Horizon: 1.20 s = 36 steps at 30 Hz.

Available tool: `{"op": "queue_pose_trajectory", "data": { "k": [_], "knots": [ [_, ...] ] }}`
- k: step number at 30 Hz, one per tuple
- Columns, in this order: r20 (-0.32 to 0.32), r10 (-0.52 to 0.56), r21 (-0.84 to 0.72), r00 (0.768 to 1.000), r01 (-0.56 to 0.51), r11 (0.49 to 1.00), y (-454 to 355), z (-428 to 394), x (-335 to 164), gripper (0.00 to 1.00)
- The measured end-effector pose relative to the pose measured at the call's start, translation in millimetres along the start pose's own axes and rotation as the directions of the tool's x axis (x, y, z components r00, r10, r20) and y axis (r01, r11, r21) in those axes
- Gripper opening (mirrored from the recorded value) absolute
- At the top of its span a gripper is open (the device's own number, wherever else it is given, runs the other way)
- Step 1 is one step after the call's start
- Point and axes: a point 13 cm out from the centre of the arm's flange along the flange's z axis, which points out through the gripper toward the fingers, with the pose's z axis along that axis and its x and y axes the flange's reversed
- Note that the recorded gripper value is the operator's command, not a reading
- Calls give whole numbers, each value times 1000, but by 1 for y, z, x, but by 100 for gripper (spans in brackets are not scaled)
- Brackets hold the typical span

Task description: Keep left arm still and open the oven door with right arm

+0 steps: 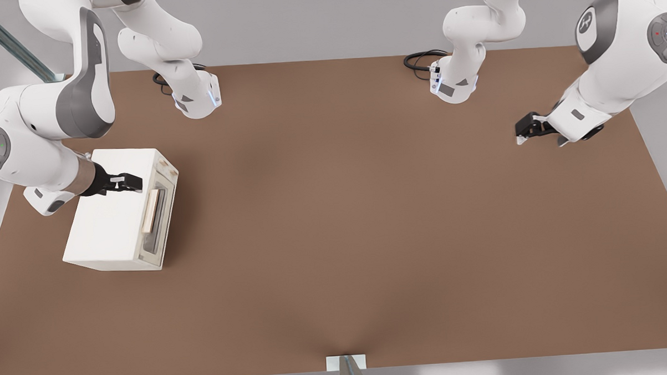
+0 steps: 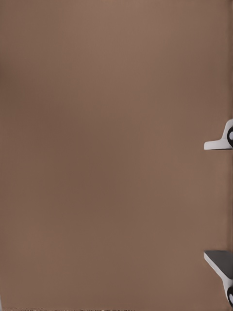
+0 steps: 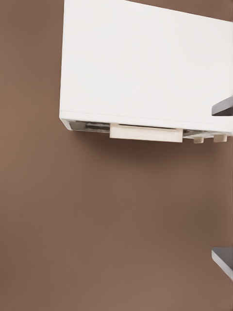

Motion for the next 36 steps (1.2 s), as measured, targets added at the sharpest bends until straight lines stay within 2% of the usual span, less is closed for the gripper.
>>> {"op": "queue_pose_trajectory", "data": {
  "k": [4, 5, 7, 9, 13, 16, 19, 25, 36],
  "knots": [
    [-24, -15, 56, 1000, 16, 998, -2, 12, -7, 100],
    [-59, -58, 109, 997, 64, 992, 15, 29, -12, 22],
    [-148, -147, 189, 978, 174, 967, 58, 75, -20, 21],
    [-196, -180, 275, 964, 230, 933, 66, 99, -27, 21],
    [-299, -195, 498, 934, 327, 803, 36, 135, -29, 21],
    [-343, -176, 600, 923, 359, 715, 5, 144, -31, 21],
    [-352, -164, 661, 922, 369, 654, -7, 150, -36, 21],
    [-340, -133, 702, 931, 345, 623, -18, 172, -47, 21],
    [-341, -112, 716, 933, 335, 613, -22, 194, -11, 21]
  ]
}}
